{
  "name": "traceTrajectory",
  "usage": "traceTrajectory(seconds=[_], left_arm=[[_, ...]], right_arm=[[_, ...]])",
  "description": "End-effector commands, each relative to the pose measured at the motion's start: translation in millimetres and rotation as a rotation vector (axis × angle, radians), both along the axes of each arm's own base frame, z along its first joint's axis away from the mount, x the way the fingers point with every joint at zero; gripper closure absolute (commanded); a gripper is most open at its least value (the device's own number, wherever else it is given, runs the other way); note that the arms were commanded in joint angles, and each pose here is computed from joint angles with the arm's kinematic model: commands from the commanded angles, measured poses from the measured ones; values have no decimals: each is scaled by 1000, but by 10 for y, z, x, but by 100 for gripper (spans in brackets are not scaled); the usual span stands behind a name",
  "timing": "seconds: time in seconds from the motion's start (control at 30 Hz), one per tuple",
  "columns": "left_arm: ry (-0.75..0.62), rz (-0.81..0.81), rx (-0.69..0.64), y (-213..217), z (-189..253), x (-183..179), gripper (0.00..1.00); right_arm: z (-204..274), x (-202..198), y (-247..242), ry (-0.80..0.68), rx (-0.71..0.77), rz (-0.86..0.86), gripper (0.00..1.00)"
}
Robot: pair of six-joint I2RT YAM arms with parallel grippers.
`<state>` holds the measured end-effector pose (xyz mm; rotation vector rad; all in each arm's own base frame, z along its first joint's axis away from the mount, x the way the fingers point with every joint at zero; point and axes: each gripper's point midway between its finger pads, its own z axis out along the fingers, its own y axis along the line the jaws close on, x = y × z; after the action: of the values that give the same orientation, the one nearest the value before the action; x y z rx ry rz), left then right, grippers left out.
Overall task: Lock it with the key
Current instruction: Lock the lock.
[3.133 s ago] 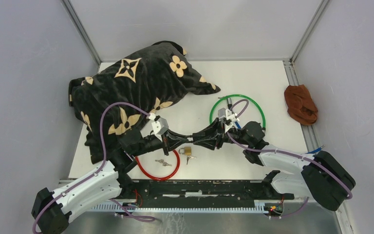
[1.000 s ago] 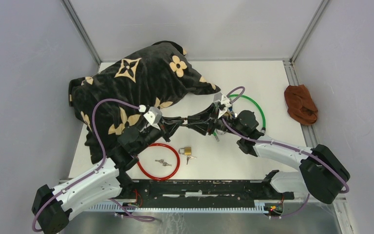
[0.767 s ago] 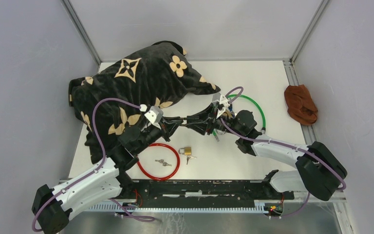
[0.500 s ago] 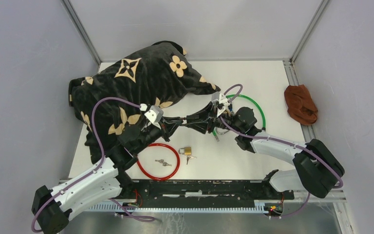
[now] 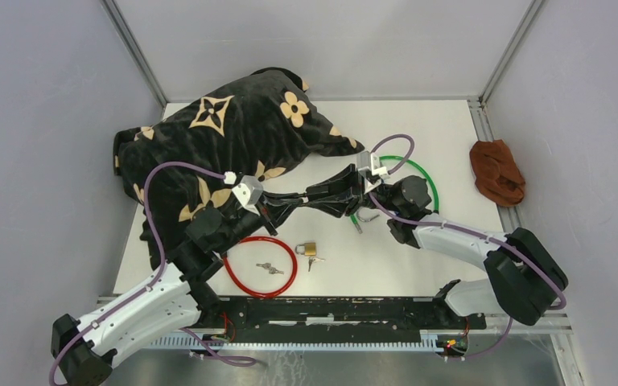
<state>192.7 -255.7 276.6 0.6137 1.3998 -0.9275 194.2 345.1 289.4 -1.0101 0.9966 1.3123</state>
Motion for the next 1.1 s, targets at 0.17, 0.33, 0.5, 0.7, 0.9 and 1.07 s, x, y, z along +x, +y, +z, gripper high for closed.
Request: traceTrajectory(seconds=[0.17,0.33,0.5,0.7,0.9,1.07], left_arm=[[-112,-615,-115,-422,643,-1148,98],[-195,-478,-114,-224,836,-877,98],[-228,-414,-108,-89,889,-737,98],[-267,-426,-88,-99,932,-744,98],[-342,-403,-87,-59,1062,-722,98],[-292,-329,-145,1,1205,-590,98]], right_arm=[[-233,-283,406,-60,-91,128,100],[-517,-120,173,-36,-183,52,100],[-567,-73,141,-47,-232,21,100],[-505,-75,188,-47,-207,14,100],[-734,-37,194,-29,-259,2,100],[-815,-90,259,21,-225,34,100]])
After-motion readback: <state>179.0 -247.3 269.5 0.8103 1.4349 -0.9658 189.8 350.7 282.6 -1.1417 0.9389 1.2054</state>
